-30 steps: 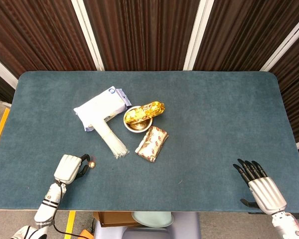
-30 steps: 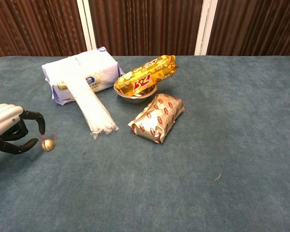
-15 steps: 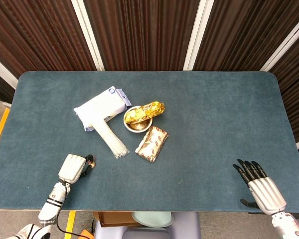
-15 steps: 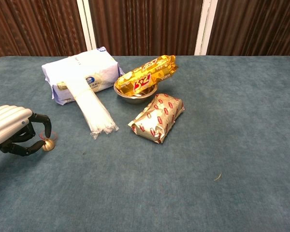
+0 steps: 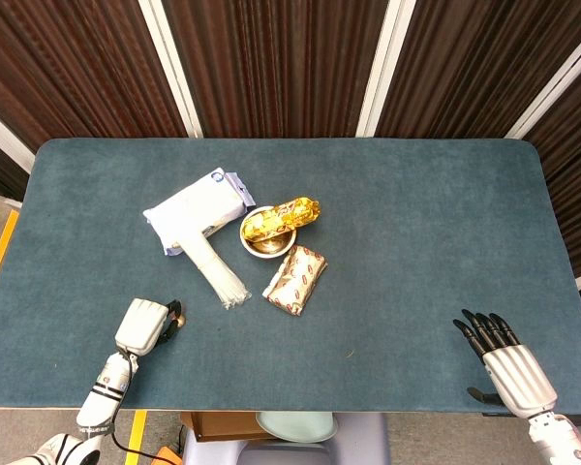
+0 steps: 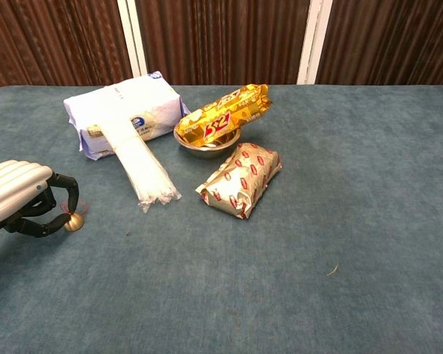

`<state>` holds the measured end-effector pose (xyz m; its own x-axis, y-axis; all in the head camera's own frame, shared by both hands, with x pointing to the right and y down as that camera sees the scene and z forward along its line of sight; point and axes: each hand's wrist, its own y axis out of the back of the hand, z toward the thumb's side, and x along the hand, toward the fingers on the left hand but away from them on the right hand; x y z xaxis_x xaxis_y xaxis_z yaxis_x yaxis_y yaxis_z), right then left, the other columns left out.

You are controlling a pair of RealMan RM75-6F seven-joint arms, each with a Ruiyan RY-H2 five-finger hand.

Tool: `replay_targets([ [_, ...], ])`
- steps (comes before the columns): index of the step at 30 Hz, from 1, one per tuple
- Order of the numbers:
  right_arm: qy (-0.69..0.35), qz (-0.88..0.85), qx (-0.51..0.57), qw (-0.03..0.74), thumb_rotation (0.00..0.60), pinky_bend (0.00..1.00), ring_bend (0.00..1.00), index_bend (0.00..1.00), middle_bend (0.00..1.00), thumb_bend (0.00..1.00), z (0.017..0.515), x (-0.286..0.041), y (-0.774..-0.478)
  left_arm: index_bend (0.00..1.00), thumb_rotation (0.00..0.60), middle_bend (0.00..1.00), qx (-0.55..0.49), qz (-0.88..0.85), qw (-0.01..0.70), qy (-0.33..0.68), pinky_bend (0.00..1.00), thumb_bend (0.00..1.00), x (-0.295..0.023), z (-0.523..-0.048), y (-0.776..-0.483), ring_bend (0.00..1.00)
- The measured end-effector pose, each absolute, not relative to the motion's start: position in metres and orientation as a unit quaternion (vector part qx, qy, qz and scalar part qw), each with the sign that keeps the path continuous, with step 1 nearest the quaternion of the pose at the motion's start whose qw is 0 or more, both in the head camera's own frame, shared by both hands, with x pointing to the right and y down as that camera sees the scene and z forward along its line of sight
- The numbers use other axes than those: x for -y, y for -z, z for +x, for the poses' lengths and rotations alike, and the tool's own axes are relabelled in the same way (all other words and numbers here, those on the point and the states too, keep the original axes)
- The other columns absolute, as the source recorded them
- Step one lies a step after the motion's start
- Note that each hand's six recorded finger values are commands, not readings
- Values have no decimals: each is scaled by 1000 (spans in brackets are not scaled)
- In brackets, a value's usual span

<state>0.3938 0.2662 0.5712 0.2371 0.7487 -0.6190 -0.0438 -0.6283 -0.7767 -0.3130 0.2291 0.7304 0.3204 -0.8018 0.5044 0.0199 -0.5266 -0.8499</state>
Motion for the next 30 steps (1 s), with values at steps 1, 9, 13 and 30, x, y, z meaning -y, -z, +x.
replay_targets([
  [1,-565,-704,250,351,600,0,0,0,0,212,394,-266,-571,577,600,1000,-276,-707,400,513,1000,437,-229,-313,-730,1000],
  [9,-564,-704,250,352,600,0,0,0,0,212,393,-266,-571,620,600,1000,-277,-706,403,513,1000,437,-229,-313,-729,1000],
  [13,-565,-704,250,352,600,0,0,0,0,212,393,-266,-571,653,600,1000,-276,-706,403,513,1000,438,-228,-313,-730,1000],
  [30,-564,-703,249,353,600,0,0,0,0,212,393,-267,-571,734,600,1000,-282,-701,414,508,1000,437,-226,-315,-723,1000],
])
